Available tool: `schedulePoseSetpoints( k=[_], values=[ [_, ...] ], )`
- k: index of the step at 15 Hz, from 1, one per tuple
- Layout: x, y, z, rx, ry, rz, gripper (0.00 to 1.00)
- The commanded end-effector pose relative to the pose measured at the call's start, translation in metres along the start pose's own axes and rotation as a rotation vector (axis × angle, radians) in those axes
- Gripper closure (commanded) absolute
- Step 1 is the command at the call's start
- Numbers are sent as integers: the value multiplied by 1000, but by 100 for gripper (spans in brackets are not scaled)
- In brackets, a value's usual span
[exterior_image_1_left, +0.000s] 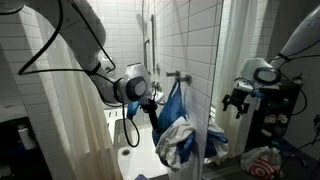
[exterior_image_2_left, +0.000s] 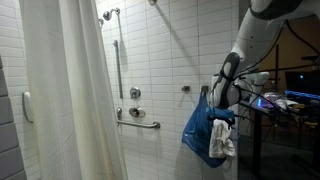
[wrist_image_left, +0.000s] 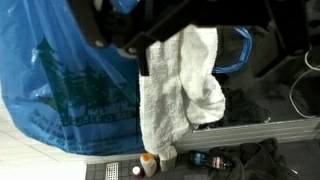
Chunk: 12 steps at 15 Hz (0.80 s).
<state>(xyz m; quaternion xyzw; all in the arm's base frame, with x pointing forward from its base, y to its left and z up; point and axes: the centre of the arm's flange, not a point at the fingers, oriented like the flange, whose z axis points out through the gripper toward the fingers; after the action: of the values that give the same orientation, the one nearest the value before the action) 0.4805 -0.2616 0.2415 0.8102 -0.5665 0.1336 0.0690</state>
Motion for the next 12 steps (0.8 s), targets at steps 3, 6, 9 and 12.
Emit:
schedulePoseSetpoints(
  k=[3, 6, 9, 12],
  values=[
    [0, 0, 0, 0, 0, 0, 0],
    [0, 0, 0, 0, 0, 0, 0],
    [0, 0, 0, 0, 0, 0, 0],
    [0, 0, 0, 0, 0, 0, 0]
  ],
)
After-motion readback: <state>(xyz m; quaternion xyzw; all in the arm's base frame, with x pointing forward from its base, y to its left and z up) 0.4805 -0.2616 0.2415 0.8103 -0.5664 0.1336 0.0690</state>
